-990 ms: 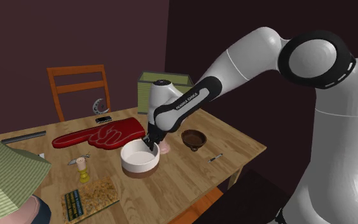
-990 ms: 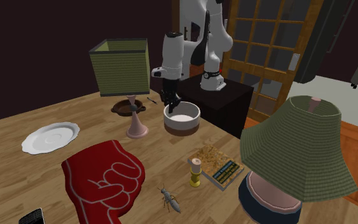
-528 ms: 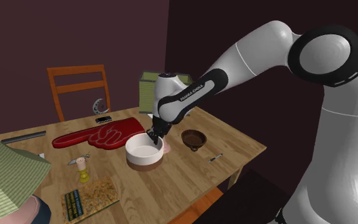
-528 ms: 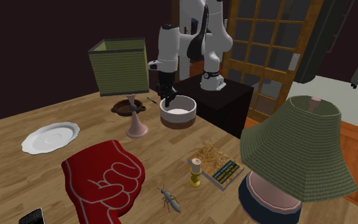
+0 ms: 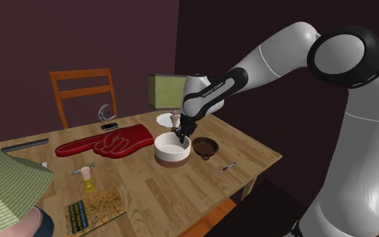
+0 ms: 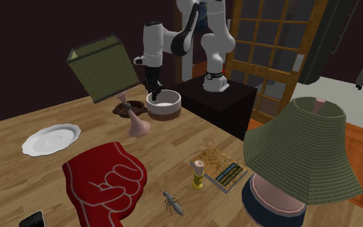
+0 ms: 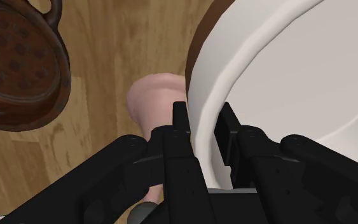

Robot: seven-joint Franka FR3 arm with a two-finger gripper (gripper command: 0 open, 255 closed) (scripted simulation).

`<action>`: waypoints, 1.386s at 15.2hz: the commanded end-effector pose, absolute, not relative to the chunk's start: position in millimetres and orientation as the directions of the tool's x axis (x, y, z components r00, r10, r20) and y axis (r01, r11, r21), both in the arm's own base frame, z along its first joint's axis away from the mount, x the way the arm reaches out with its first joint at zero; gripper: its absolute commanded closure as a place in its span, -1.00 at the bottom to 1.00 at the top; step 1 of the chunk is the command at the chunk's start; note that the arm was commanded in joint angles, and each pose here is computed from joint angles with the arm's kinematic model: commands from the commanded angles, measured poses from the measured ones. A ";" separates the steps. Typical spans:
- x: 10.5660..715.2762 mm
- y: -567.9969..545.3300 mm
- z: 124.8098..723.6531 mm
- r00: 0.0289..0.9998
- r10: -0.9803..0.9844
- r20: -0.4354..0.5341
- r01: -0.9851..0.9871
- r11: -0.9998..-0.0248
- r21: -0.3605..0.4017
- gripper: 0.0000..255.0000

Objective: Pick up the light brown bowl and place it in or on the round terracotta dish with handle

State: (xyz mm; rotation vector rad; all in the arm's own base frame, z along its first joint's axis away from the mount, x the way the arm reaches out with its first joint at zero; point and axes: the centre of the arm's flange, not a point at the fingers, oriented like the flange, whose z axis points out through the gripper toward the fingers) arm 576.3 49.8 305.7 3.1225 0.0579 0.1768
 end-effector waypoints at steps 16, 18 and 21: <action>603.0 -172.4 317.7 0.993 0.040 0.114 0.038 -0.999 0.016 1.00; 605.9 -198.6 319.0 0.993 0.040 0.114 0.038 -0.999 0.016 1.00; 610.3 -237.9 320.9 0.993 0.040 0.114 0.038 -0.999 0.016 1.00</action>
